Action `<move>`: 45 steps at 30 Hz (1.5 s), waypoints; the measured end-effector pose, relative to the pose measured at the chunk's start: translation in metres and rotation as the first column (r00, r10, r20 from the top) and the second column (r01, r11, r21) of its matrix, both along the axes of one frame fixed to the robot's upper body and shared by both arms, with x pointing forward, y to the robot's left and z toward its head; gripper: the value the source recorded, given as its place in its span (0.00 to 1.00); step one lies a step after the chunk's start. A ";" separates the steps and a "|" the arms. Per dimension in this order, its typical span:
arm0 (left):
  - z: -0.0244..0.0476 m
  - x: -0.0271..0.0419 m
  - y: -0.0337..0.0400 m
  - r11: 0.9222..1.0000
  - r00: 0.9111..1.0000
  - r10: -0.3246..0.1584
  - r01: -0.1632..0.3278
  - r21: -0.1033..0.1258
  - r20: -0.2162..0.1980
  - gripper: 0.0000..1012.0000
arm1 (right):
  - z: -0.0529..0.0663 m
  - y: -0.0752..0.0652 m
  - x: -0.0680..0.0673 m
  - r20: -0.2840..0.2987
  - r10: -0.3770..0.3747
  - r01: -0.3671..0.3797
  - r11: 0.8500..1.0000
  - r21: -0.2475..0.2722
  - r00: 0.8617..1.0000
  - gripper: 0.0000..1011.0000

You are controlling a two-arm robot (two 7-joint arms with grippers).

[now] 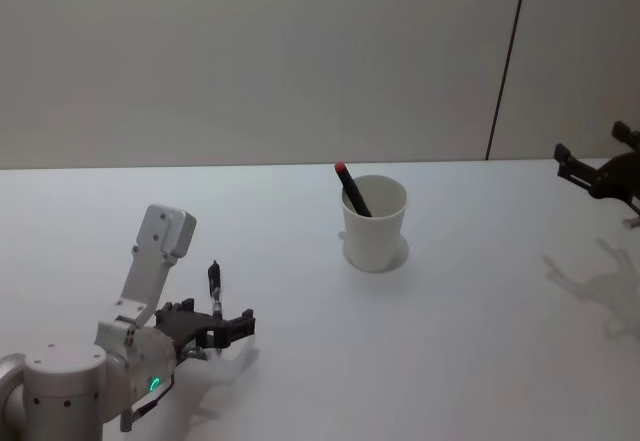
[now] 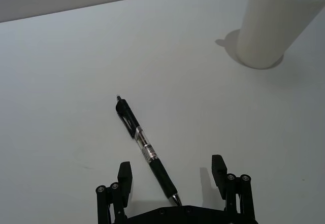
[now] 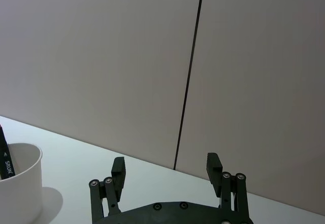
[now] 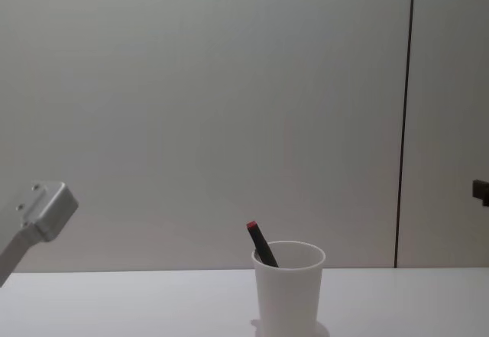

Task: Place the pen into the pen holder.

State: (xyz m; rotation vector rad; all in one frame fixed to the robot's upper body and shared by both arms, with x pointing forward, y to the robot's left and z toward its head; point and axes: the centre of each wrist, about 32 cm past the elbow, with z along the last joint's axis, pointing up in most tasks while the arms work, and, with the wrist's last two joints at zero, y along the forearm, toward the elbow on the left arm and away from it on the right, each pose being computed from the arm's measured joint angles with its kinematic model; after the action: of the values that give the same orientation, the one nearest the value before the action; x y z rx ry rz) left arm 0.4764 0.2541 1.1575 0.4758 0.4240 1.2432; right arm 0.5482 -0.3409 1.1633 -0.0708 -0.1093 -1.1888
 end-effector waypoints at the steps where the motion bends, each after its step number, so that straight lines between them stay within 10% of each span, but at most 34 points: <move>1: -0.0001 0.0002 0.0001 1.000 1.000 -0.001 0.001 0.001 -0.001 0.99 | 0.000 0.000 0.000 0.000 0.000 0.000 1.000 0.000 1.000 0.99; 36: -0.0086 0.0121 0.0057 1.000 1.000 0.016 -0.016 0.018 -0.027 0.99 | 0.000 0.000 0.000 0.000 0.000 0.000 1.000 0.000 1.000 0.99; 45: -0.0101 0.0132 0.0066 1.000 0.999 0.020 -0.019 0.018 -0.042 0.80 | 0.000 0.000 0.000 0.000 0.000 0.000 1.000 0.000 1.000 0.99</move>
State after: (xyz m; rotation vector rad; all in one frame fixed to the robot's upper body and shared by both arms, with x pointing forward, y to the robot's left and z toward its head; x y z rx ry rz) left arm 0.4896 0.2607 1.1474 0.5146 0.4541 1.2589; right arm 0.5482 -0.3409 1.1633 -0.0708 -0.1094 -1.1889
